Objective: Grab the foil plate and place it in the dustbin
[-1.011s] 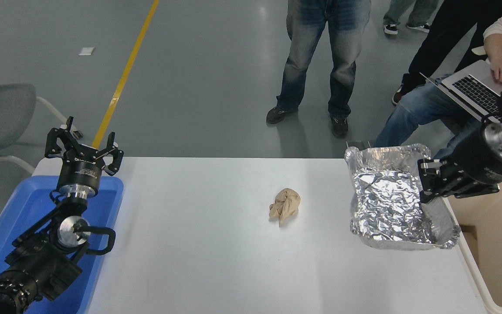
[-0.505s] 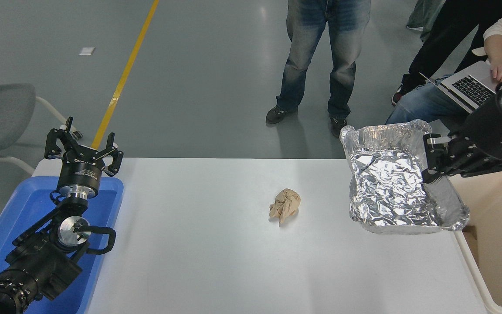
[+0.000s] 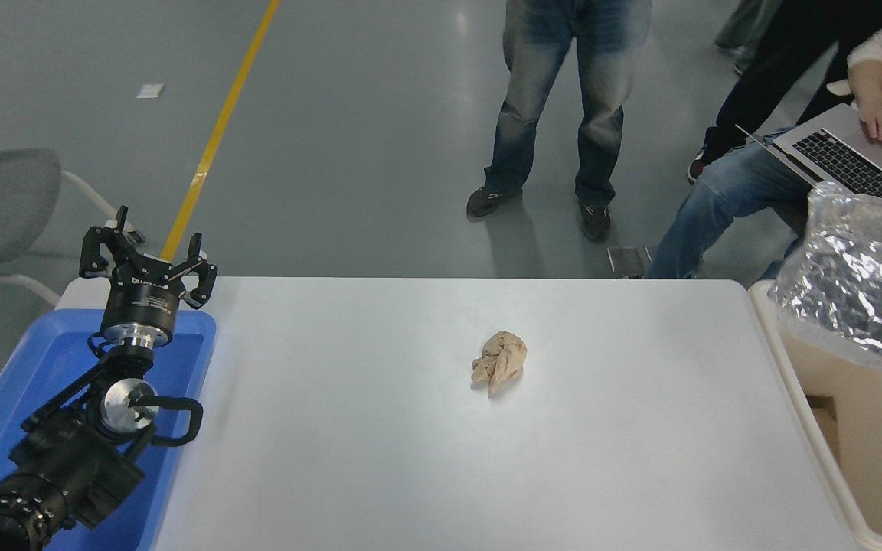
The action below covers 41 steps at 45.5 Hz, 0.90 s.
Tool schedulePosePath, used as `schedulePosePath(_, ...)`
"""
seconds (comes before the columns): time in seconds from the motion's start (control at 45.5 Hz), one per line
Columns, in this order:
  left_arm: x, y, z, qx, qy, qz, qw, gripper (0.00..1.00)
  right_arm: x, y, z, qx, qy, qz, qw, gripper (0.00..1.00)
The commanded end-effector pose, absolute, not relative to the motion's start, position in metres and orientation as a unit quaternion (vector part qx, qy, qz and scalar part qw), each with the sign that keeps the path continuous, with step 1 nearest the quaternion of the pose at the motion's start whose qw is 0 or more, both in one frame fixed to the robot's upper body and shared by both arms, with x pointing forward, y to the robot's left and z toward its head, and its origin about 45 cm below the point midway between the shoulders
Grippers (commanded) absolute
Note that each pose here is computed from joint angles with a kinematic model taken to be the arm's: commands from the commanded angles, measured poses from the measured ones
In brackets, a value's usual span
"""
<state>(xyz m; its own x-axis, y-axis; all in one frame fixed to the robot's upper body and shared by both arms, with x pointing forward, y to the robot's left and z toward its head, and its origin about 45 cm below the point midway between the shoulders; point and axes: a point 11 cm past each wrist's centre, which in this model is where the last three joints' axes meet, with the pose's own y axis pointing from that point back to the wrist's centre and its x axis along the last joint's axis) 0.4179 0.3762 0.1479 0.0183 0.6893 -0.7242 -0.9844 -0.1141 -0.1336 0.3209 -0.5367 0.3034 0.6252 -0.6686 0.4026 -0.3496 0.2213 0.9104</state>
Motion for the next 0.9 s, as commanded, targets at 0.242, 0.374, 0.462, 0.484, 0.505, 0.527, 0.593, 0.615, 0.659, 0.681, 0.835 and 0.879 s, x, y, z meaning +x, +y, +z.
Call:
schedulePosePath(0.242, 0.4179, 0.3765, 0.1479, -0.337, 0.218, 0.666, 0.628, 0.99, 0.291, -0.606, 0.158, 0.463, -0.517, -0.092, 0.714, 0.0)
schedulePosePath(0.374, 0.418, 0.3759, 0.1475, -0.337, 0.219, 0.666, 0.628, 0.99, 0.288, -0.606, 0.124, 0.436, -0.56, -0.088, 0.699, 0.0)
schedulePosePath(0.462, 0.418, 0.3758, 0.1476, -0.338, 0.219, 0.666, 0.629, 0.99, 0.283, -0.616, 0.118, 0.414, -0.591, -0.086, 0.687, 0.0)
schedulePosePath(0.484, 0.418, 0.3758, 0.1476, -0.338, 0.219, 0.666, 0.629, 0.99, 0.282, -0.617, 0.117, 0.409, -0.596, -0.084, 0.686, 0.0)
schedulePosePath(0.505, 0.418, 0.3758, 0.1476, -0.338, 0.219, 0.666, 0.629, 0.99, 0.283, -0.617, 0.116, 0.405, -0.6, -0.082, 0.685, 0.0)
schedulePosePath(0.527, 0.418, 0.3758, 0.1476, -0.338, 0.219, 0.666, 0.629, 0.99, 0.283, -0.616, 0.114, 0.403, -0.601, -0.079, 0.686, 0.0)
schedulePosePath(0.593, 0.4176, 0.3756, 0.1472, -0.338, 0.219, 0.665, 0.629, 0.99, 0.284, -0.616, 0.112, 0.393, -0.607, -0.067, 0.688, 0.0)
schedulePosePath(0.615, 0.4179, 0.3758, 0.1476, -0.338, 0.219, 0.666, 0.629, 0.99, 0.284, -0.616, 0.111, 0.39, -0.606, -0.064, 0.69, 0.0)
schedulePosePath(0.659, 0.418, 0.3759, 0.1475, -0.337, 0.219, 0.666, 0.628, 0.99, 0.281, -0.616, 0.108, 0.379, -0.607, -0.055, 0.696, 0.0)
schedulePosePath(0.681, 0.418, 0.3759, 0.1475, -0.337, 0.219, 0.666, 0.628, 0.99, 0.279, -0.617, 0.107, 0.377, -0.608, -0.053, 0.697, 0.0)
schedulePosePath(0.835, 0.418, 0.3759, 0.1475, -0.337, 0.219, 0.666, 0.628, 0.99, 0.278, -0.616, 0.104, 0.363, -0.616, -0.04, 0.698, 0.0)
schedulePosePath(0.879, 0.418, 0.3759, 0.1475, -0.337, 0.219, 0.666, 0.628, 0.99, 0.276, -0.615, 0.102, 0.363, -0.615, -0.042, 0.699, 0.0)
